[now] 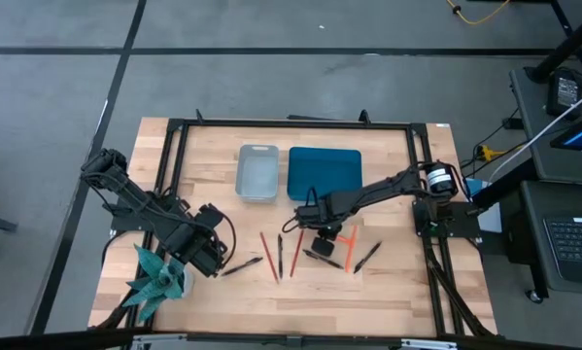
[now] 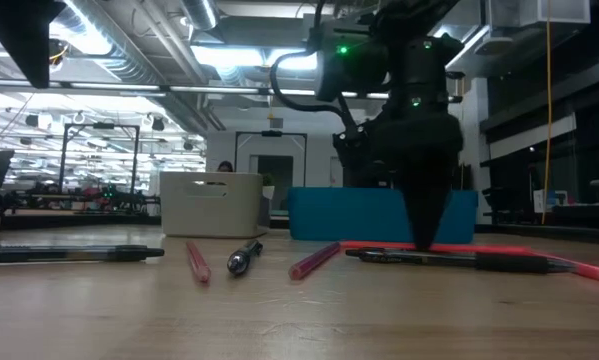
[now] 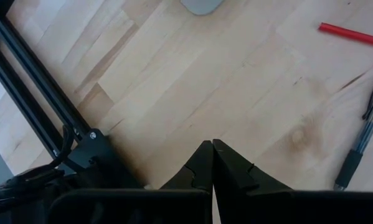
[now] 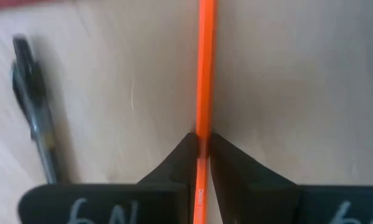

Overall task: Sort pens & pencils
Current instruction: Put the left orange pencil into the blue bin

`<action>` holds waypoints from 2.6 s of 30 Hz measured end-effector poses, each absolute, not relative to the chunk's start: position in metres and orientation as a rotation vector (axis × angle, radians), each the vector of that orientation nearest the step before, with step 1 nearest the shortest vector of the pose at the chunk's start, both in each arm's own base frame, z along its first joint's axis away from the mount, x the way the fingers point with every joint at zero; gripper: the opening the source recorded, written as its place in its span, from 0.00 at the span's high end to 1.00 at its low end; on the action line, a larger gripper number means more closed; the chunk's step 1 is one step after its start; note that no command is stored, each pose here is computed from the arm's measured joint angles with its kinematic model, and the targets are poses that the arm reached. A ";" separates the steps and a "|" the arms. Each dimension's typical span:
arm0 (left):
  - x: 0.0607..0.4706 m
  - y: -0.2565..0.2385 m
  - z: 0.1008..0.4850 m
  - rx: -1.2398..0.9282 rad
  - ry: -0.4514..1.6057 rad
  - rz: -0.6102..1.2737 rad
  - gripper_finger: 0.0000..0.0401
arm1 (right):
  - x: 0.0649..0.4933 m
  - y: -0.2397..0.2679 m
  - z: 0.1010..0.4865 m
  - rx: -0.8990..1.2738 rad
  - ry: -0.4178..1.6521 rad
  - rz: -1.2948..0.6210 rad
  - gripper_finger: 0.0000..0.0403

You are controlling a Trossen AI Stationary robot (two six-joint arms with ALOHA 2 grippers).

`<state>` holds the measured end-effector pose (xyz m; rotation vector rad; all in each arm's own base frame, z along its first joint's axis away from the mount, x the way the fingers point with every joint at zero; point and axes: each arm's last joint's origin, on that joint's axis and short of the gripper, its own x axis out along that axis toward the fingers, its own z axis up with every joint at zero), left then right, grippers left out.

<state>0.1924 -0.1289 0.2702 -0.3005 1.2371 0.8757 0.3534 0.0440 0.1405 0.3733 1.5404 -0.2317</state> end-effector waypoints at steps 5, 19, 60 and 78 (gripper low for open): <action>0.191 -0.130 0.270 -0.308 1.231 0.880 1.00 | 0.352 0.046 0.141 0.379 1.559 -0.230 0.89; 0.191 -0.131 0.270 -0.312 1.228 0.883 1.00 | 0.349 0.048 0.146 0.363 1.563 -0.232 0.89; 0.185 -0.139 0.270 -0.322 1.213 0.876 1.00 | 0.366 -0.004 0.258 -0.062 1.570 -0.460 0.89; 0.183 -0.137 0.271 -0.292 1.227 0.893 1.00 | 0.375 -0.070 0.258 -0.083 1.477 -0.422 0.89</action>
